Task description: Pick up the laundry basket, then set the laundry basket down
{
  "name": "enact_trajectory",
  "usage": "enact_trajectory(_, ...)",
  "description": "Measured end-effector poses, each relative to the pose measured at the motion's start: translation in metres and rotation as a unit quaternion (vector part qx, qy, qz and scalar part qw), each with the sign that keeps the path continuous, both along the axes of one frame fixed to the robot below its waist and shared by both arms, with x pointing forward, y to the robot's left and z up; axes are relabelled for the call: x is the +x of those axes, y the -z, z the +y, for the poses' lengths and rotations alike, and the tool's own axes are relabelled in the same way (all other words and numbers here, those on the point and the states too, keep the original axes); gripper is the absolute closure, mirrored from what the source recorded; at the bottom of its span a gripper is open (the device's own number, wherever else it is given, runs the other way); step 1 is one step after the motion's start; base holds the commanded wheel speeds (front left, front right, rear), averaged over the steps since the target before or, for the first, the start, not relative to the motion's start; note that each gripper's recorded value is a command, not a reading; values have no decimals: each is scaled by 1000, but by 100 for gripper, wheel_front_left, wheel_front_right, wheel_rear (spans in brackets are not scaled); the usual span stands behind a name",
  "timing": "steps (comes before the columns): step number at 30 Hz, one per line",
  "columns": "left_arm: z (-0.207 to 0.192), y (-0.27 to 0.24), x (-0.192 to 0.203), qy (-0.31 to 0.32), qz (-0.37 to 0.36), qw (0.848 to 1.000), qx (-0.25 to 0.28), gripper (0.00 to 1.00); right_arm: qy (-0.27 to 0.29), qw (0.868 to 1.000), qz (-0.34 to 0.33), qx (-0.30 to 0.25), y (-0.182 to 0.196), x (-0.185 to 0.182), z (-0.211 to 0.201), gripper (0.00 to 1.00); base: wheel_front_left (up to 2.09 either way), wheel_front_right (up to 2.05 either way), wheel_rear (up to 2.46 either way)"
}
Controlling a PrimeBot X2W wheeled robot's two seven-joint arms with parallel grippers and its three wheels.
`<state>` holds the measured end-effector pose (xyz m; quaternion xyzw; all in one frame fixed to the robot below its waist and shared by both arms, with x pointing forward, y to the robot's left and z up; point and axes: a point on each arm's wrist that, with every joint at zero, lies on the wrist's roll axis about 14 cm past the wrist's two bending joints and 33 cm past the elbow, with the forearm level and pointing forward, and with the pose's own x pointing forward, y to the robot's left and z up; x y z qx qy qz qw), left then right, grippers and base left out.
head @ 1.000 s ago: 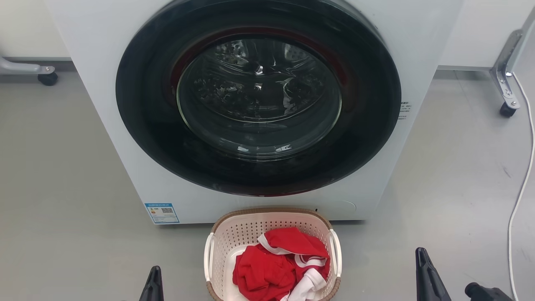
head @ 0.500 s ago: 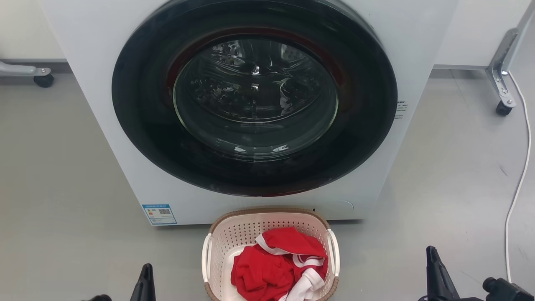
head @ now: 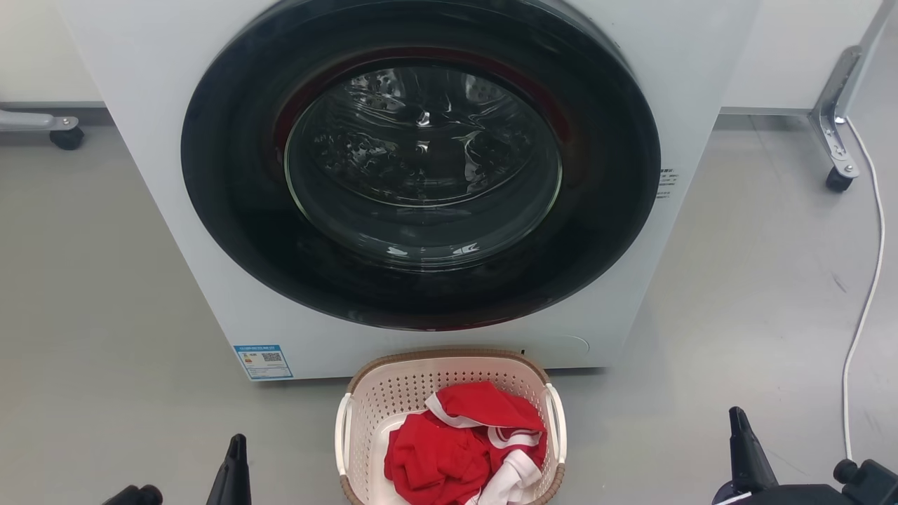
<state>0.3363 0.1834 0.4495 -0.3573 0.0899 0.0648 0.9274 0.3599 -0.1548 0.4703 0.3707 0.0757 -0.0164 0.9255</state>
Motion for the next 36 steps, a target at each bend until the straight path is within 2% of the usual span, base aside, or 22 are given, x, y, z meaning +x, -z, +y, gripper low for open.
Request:
enact_trajectory(11, 2, -2, 8, -7, -1, 997, -78, 100, 15, 997, 10, 78, 3, 4, -10, 100, 0, 0, 0)
enact_trajectory(20, 3, -4, 15, -14, -6, 989, -144, 100, 28, 989, 12, 142, 3, 7, -17, 100, 0, 0, 0)
enact_trajectory(36, 4, -11, 26, -22, -23, 964, -265, 100, 47, 965, 3, 258, -1, 13, -31, 100, 0, 0, 0)
